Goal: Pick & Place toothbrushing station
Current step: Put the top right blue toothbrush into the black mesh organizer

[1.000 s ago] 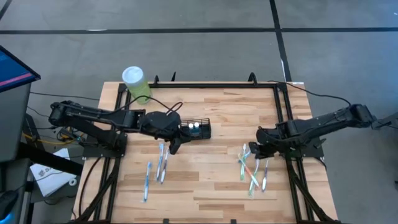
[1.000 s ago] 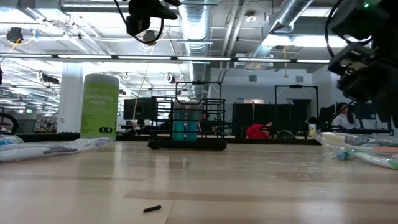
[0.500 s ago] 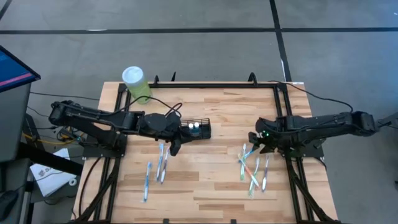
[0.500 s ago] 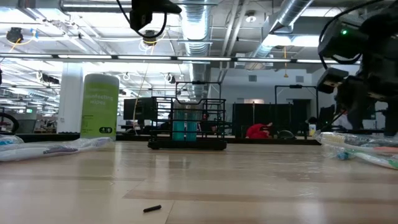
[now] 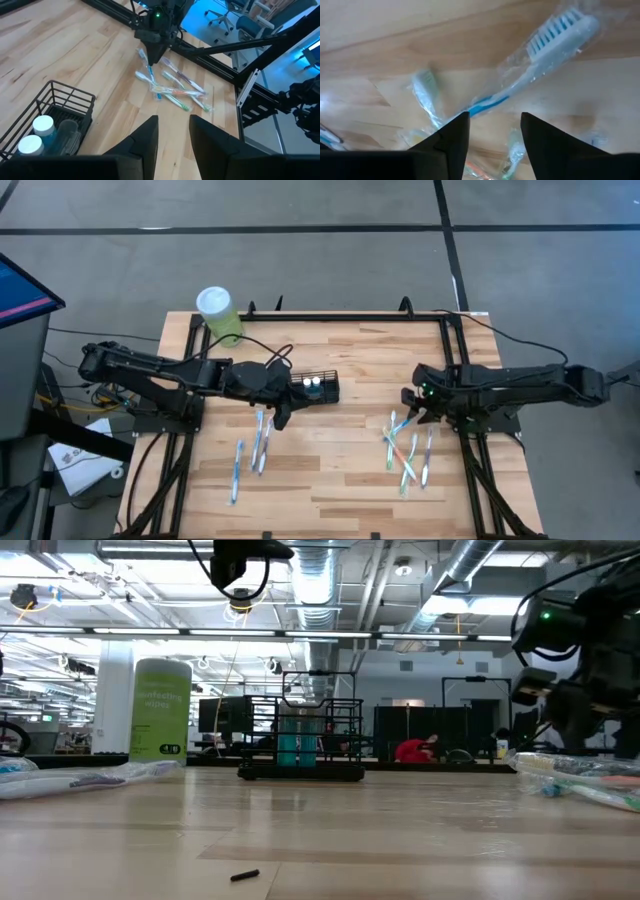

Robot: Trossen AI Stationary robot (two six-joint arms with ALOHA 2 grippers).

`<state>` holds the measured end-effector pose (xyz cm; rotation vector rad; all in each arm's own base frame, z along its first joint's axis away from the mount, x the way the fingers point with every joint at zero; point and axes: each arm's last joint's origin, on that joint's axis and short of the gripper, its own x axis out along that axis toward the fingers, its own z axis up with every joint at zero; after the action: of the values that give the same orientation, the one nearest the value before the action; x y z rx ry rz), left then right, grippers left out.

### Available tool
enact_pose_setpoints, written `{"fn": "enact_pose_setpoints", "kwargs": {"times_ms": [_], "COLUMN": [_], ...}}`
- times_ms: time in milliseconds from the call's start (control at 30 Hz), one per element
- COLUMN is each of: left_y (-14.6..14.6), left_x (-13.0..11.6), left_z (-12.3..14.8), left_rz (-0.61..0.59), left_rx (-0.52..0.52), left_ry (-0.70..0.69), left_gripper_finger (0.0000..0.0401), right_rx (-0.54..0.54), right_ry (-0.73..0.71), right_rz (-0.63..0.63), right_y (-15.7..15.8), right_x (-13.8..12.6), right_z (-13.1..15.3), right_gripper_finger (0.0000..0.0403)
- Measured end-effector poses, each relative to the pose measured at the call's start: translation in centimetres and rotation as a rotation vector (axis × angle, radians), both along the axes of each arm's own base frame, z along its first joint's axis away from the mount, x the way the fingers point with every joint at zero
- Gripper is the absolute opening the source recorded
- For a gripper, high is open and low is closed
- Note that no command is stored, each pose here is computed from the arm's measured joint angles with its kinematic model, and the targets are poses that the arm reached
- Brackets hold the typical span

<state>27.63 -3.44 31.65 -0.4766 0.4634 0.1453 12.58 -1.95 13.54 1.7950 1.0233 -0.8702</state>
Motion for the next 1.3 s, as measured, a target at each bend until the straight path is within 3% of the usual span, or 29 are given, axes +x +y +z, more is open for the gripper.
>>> {"fn": "enact_pose_setpoints", "kwargs": {"times_ms": [267,500,1300], "left_y": [0.0,0.0,0.0], "left_x": [0.0,0.0,0.0], "left_z": [0.0,0.1,0.1], "left_rz": [0.0,-0.001,-0.009], "left_rx": [0.0,0.001,-0.003], "left_ry": [-0.004,-0.006,-0.009], "left_gripper_finger": [0.0106,0.0106,0.0106], "right_rx": [-0.026,-0.015,-0.066], "right_ry": [0.027,0.052,-0.018], "right_rz": [-0.027,0.0,0.132], "right_y": [-0.6,-0.8,-0.9], "right_x": [-0.1,0.7,1.7], "right_z": [-0.3,-1.2,-1.7], "right_gripper_finger": [0.0191,0.0179,0.0052]}}
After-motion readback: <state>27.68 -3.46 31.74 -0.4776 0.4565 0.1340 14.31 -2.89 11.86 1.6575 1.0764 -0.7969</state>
